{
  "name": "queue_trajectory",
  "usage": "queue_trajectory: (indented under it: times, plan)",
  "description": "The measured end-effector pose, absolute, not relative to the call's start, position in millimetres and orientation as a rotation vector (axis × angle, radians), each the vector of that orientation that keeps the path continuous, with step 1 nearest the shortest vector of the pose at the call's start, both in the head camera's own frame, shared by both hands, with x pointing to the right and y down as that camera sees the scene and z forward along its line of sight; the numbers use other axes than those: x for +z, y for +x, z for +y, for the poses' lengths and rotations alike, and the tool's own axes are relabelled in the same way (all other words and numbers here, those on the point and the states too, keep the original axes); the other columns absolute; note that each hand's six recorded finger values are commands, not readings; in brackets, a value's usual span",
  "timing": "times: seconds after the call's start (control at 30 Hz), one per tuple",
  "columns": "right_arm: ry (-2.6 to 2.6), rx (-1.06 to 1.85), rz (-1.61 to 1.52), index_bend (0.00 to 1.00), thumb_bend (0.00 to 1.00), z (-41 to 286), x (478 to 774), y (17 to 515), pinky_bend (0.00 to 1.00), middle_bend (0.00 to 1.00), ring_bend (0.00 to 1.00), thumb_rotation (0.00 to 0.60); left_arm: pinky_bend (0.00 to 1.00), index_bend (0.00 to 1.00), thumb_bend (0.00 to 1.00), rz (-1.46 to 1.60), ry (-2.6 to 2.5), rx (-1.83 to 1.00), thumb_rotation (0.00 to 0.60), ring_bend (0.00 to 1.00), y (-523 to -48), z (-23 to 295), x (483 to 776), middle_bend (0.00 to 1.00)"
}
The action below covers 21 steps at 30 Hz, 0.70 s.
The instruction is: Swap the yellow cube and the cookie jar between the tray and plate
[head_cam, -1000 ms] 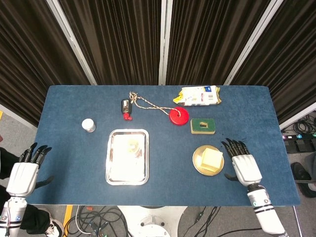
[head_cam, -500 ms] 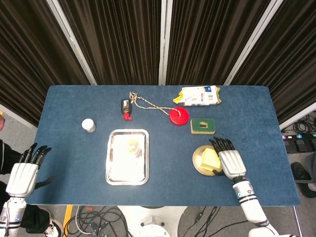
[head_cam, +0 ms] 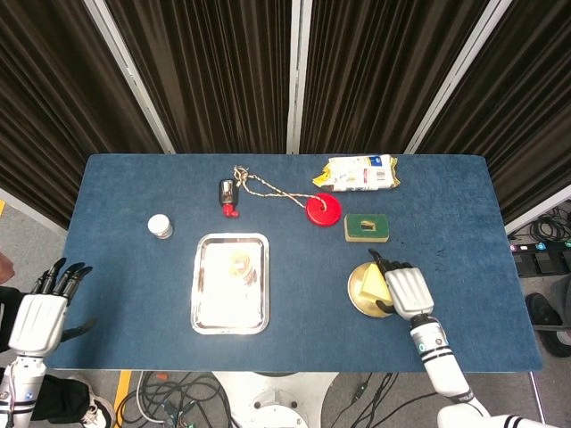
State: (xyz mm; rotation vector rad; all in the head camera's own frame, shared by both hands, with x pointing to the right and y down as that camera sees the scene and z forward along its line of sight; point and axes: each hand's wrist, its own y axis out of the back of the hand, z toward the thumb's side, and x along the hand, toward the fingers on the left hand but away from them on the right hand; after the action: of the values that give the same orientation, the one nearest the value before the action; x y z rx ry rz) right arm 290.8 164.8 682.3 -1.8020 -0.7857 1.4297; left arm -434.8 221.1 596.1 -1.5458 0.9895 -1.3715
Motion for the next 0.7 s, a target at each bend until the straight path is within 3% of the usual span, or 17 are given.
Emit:
queue_trajectory:
  times: [0.33,0.7]
  plan:
    - [-1.77,1.221,-0.841,0.0,0.25,123.9,651.9,255.4,0.49,0.45,0.44,0.6,0.17,0.18,0.0,0.982,-1.543,-1.37,0.6,0.04,-433.1,220.0,595.1,0.15]
    - [-1.813,1.103,-0.671,0.0,0.21,71.6,677.9,168.1,0.5,0.43,0.44,0.6,0.17,0.18,0.0,0.962,-1.534,-1.358,0.6,0.04,-432.6,218.6,590.1,0.15]
